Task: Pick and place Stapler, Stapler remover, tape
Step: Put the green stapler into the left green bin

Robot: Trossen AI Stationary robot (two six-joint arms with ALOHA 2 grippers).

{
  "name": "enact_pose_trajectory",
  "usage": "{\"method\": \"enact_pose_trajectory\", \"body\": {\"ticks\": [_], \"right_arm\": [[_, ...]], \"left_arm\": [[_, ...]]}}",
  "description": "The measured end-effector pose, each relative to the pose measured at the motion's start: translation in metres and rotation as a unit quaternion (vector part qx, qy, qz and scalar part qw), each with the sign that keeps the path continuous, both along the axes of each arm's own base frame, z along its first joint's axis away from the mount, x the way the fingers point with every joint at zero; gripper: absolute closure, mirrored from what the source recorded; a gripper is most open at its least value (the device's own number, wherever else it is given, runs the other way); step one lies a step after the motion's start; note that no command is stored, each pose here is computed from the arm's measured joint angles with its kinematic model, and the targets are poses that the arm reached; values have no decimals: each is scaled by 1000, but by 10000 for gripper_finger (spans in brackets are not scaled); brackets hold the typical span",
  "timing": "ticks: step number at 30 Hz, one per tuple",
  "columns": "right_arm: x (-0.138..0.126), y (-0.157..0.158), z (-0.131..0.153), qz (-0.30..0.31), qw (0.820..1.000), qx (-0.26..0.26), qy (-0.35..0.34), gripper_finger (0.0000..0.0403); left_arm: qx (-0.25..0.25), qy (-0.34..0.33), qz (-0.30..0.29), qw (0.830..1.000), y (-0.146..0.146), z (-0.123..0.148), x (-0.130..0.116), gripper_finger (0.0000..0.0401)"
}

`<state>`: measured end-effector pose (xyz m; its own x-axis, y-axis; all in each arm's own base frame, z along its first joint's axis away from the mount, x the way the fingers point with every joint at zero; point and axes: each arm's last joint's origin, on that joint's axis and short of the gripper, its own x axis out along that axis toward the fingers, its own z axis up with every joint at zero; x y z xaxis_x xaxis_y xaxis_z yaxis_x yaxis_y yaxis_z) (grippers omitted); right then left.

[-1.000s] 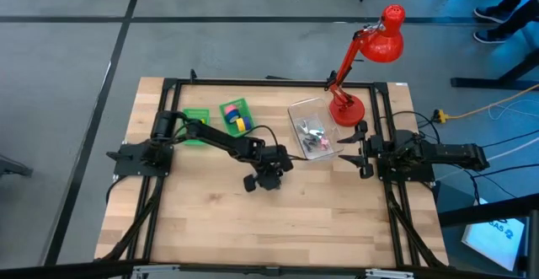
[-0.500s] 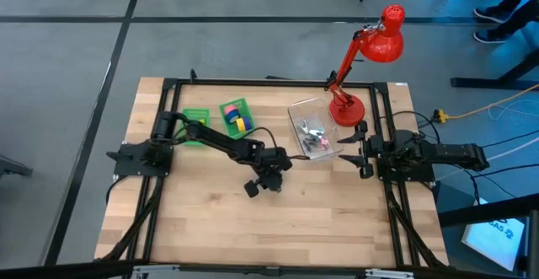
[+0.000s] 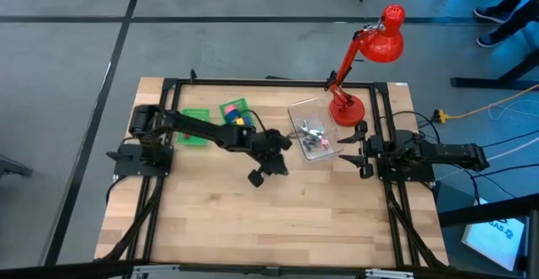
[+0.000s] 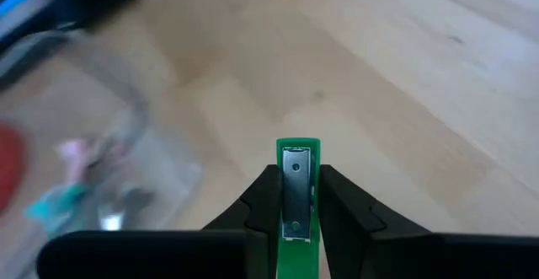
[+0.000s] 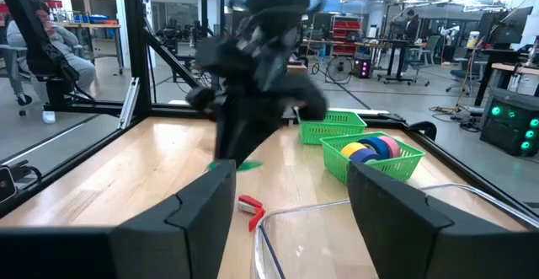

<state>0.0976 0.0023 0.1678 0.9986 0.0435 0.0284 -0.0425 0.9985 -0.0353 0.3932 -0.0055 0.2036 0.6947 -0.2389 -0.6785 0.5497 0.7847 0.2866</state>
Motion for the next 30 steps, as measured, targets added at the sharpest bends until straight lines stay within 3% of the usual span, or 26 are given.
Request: {"method": "enact_pose_trajectory", "body": {"ticks": [7, 17, 24, 30], "right_arm": [[0, 0, 0, 0, 1000, 0, 0, 171], [0, 0, 0, 0, 1000, 0, 0, 171], [0, 0, 0, 0, 1000, 0, 0, 171], [0, 0, 0, 0, 1000, 0, 0, 171]], "left_arm": [[-10, -22, 145, 989, 22, 36, -14, 350], [-18, 9, 338, 941, 52, 56, -59, 350], [-62, 39, 465, 883, 80, 59, -97, 350], [-91, 83, 577, 807, 110, 59, -127, 350]]}}
